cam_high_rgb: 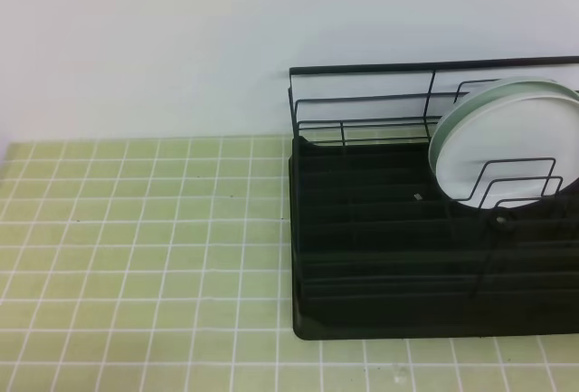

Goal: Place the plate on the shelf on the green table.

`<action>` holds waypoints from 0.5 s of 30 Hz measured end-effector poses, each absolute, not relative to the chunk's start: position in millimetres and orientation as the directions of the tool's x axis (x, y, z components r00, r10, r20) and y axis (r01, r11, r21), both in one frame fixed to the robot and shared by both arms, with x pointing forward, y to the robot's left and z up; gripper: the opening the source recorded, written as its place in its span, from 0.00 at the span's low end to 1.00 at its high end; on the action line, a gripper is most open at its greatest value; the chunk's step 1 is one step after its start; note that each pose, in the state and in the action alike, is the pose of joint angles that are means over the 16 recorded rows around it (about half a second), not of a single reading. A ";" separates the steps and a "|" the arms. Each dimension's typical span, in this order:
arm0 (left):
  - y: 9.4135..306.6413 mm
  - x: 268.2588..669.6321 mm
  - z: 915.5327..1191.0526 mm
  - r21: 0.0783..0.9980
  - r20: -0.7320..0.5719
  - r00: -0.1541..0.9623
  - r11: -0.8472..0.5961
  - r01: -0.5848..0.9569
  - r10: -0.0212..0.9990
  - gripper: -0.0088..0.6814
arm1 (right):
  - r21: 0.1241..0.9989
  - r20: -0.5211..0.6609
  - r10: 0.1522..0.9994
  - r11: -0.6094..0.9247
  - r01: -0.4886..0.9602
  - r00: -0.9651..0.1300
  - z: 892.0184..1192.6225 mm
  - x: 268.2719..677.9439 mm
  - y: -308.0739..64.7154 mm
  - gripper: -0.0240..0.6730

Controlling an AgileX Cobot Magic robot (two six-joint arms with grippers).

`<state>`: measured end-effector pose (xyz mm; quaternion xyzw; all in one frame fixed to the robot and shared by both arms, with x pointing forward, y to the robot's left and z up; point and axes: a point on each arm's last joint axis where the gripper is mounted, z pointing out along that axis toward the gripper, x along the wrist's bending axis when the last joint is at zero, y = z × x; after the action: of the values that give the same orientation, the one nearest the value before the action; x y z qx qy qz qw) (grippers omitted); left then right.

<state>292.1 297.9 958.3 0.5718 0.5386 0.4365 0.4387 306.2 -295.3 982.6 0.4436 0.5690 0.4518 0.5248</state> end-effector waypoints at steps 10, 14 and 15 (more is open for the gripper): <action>297.9 292.1 958.3 0.972 0.025 0.039 -0.033 0.233 0.999 0.01 | 0.975 -0.123 0.991 0.132 0.178 -0.060 953.5 293.3 -296.9 0.03; 297.9 292.1 958.3 0.972 0.024 0.039 -0.033 0.232 0.999 0.01 | 0.969 -0.108 0.992 0.119 0.219 -0.060 949.8 291.8 -297.1 0.03; 297.9 292.1 958.3 0.972 0.024 0.039 -0.032 0.232 0.999 0.01 | 0.967 -0.105 0.993 0.116 0.227 -0.060 949.1 291.7 -297.2 0.03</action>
<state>292.1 297.9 958.3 0.5712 0.5390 0.4359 0.4396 291.7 -297.2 949.1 0.5139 0.5932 0.4220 0.4538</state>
